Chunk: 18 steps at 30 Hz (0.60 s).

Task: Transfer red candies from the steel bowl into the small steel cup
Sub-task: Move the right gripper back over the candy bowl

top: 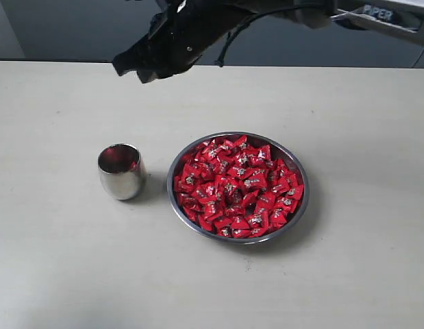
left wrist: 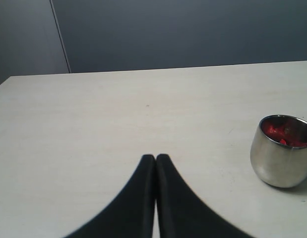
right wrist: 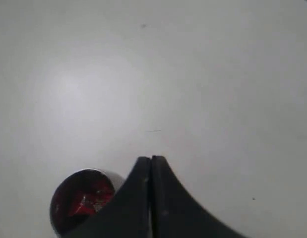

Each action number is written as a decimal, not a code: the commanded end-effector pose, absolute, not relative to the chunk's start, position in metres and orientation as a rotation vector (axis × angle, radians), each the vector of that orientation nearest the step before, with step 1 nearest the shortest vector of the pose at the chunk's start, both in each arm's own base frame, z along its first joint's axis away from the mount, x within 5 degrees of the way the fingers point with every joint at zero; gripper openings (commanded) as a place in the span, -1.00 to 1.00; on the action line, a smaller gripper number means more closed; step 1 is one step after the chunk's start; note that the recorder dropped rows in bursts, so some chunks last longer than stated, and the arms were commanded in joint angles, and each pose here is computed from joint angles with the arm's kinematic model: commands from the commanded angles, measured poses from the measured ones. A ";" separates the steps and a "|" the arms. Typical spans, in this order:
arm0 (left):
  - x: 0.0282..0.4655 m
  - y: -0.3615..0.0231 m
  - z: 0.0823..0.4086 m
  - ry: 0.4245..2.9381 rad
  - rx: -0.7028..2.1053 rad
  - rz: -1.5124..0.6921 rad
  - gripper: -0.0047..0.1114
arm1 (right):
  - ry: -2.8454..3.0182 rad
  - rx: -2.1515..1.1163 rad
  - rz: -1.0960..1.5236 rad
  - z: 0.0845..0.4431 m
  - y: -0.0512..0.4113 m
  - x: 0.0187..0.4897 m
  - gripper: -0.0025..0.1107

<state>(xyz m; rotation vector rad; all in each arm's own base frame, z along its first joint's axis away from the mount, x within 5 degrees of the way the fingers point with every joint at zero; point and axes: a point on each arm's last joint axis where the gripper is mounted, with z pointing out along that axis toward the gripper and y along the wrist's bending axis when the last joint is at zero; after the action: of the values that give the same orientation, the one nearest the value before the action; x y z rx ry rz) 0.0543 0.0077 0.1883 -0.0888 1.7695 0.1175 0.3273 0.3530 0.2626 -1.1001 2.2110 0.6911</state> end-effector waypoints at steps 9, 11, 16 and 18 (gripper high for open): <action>0.054 0.008 0.187 1.767 -0.093 0.114 -0.91 | 1.896 -0.800 0.383 0.265 0.251 0.294 -0.97; 0.054 0.008 0.187 1.767 -0.093 0.114 -0.91 | 1.866 -0.780 0.353 0.264 0.240 0.285 -0.97; 0.054 0.008 0.187 1.767 -0.093 0.114 -0.91 | 1.967 -0.793 0.314 0.237 0.218 0.275 -0.97; 0.054 0.008 0.187 1.767 -0.093 0.114 -0.91 | 2.002 -0.784 0.293 0.227 0.209 0.275 -0.97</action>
<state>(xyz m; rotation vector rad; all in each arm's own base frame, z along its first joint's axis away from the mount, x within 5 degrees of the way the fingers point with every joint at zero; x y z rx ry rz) 0.0543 0.0077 0.1883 -0.0888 1.7695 0.1175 0.2753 0.2224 0.2372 -0.7987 1.9733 0.3297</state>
